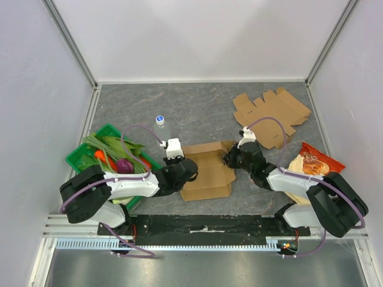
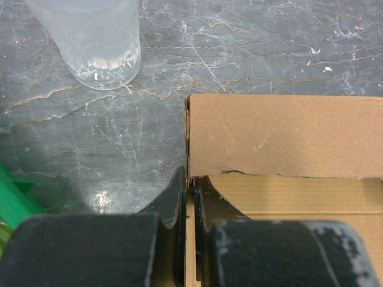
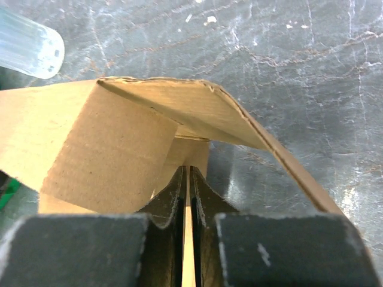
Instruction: Fold the paper box
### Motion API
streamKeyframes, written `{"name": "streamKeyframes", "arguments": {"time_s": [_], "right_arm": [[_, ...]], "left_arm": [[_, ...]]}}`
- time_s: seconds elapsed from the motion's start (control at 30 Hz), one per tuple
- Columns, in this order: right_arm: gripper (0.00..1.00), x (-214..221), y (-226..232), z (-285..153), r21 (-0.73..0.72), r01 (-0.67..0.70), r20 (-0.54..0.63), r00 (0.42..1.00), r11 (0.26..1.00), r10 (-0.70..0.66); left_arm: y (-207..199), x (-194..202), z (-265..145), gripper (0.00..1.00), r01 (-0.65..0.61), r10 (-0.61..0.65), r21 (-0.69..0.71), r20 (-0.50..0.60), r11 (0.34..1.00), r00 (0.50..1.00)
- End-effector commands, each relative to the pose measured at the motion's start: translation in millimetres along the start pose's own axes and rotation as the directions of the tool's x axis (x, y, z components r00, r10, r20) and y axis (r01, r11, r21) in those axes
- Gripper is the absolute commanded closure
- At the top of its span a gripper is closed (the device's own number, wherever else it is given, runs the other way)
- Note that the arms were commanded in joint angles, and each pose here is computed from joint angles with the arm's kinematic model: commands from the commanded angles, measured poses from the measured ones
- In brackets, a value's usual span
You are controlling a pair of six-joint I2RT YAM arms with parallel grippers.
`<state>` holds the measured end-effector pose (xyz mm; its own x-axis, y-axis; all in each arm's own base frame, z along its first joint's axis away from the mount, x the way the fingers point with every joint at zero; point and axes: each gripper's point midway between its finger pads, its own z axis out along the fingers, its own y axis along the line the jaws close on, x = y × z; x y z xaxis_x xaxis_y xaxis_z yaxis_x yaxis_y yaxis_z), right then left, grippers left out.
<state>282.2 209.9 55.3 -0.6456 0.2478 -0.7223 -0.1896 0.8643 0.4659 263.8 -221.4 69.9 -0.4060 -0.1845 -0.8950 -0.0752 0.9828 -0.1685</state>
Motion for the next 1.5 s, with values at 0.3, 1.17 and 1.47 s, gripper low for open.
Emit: {"name": "streamKeyframes", "arguments": {"time_s": [0.3,1.17,1.47], "right_arm": [[1.00,-13,22,-3,-0.090,-0.026,0.047,0.998,0.996,0.030],[0.82,18,-12,-34,0.018,0.076,-0.072,0.995,0.997,-0.075],[0.76,-34,-1,-80,0.072,0.204,-0.023,0.979,0.976,-0.203]], "left_arm": [[-7,-13,-7,0.98,0.180,-0.180,-0.002,0.008,0.984,0.984],[3,8,-3,0.98,0.090,-0.092,-0.057,-0.035,0.994,0.995],[6,3,-2,0.98,0.036,-0.038,-0.082,-0.020,0.996,0.999]]}}
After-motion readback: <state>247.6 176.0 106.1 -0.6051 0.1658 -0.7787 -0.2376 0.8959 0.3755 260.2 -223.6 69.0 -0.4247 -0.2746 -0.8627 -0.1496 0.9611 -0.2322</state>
